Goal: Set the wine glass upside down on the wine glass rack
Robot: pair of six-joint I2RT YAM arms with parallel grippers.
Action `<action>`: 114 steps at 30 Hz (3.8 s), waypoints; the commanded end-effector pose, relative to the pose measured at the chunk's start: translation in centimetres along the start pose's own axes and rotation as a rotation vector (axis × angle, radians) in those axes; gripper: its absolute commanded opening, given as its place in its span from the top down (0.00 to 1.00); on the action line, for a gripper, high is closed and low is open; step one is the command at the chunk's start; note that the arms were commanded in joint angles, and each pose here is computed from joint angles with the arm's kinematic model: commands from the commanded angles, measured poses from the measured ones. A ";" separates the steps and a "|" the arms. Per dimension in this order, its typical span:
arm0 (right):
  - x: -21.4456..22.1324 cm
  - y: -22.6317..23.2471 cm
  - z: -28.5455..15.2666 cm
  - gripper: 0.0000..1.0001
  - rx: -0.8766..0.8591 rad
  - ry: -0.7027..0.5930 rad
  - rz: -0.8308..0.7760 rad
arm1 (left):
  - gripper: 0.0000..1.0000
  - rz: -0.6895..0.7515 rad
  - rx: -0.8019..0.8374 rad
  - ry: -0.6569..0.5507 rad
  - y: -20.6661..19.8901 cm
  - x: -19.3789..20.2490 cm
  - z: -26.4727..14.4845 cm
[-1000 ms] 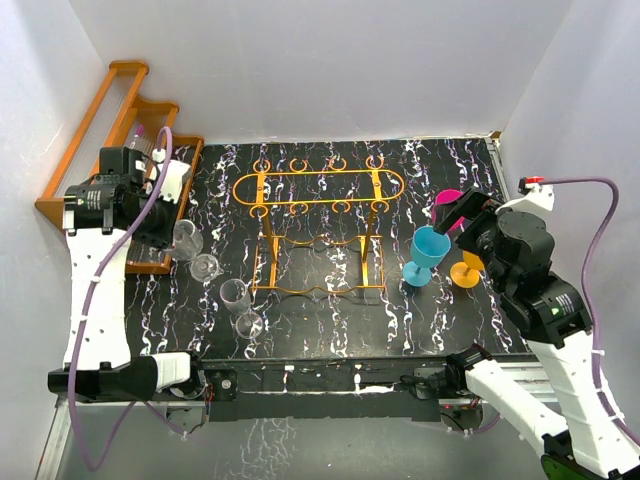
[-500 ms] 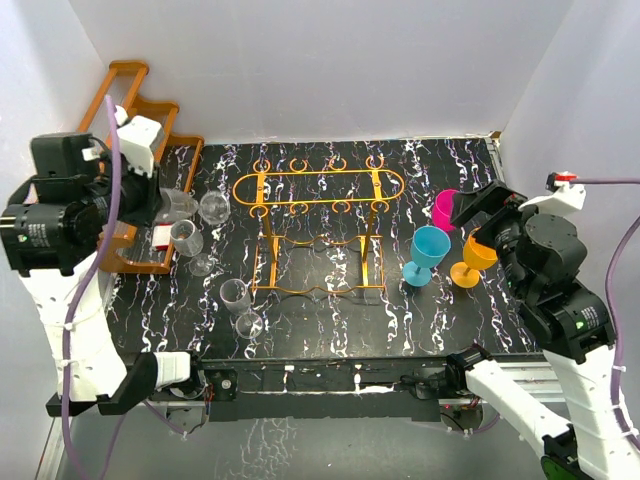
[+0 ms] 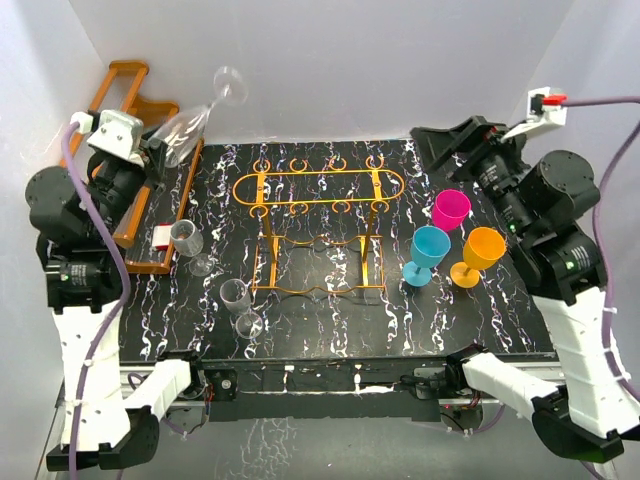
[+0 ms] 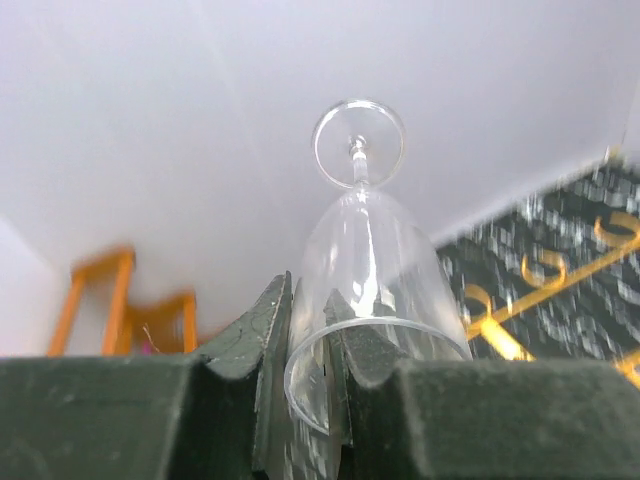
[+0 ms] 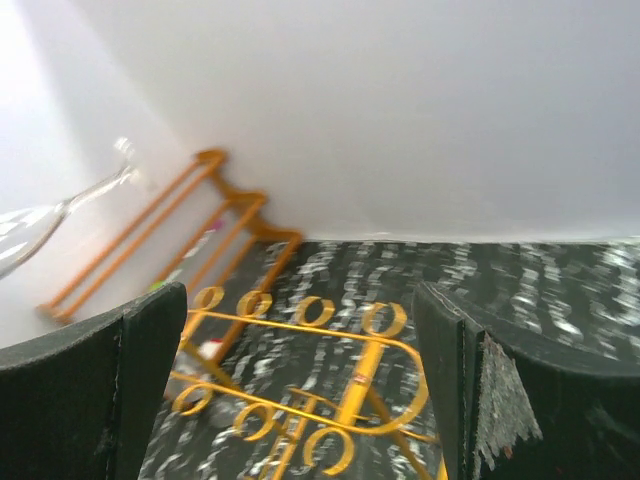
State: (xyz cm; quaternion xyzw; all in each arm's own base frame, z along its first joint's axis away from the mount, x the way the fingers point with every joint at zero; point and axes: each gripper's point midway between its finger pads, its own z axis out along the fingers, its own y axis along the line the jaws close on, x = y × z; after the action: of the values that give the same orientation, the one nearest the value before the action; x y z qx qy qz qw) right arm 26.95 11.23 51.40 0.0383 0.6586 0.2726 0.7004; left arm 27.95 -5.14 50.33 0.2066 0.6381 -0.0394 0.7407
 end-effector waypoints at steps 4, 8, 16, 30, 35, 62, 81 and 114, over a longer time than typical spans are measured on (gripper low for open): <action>-2.4 9.9 -0.3 0.00 -0.524 -0.051 0.130 | 1.00 0.150 0.096 -0.706 -1.5 -13.3 -0.9; -2.6 12.2 0.5 0.01 -0.668 -0.037 0.237 | 1.00 0.204 0.122 -0.941 -2.6 -14.4 -2.4; -6.6 14.7 1.3 0.10 -0.866 -0.240 0.439 | 1.00 0.159 0.168 -1.082 -3.0 -14.7 -2.7; -5.7 22.1 5.2 0.18 -0.925 -0.487 0.537 | 1.00 0.054 0.206 -1.038 -3.1 -14.1 -0.3; -5.2 24.4 5.2 0.19 -0.931 -0.565 0.548 | 1.00 0.045 0.227 -1.028 -3.5 -13.7 -0.3; -3.1 25.2 10.0 0.31 -0.857 -0.546 0.745 | 1.00 0.108 0.359 -1.013 -6.6 -13.7 -1.0; -1.4 25.7 10.8 0.54 -0.881 -0.493 0.782 | 1.00 0.148 0.353 -1.003 -6.8 -12.9 -0.5; -7.4 23.6 9.3 0.92 -0.776 -0.634 0.564 | 0.68 0.113 0.443 -0.852 -7.6 -12.3 1.8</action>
State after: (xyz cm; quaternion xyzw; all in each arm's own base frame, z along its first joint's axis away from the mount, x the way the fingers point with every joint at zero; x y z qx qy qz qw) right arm 29.40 35.64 64.23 0.0437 0.2686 0.7007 0.6595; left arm 25.98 -14.63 59.21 0.3418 0.2402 -0.2029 0.8856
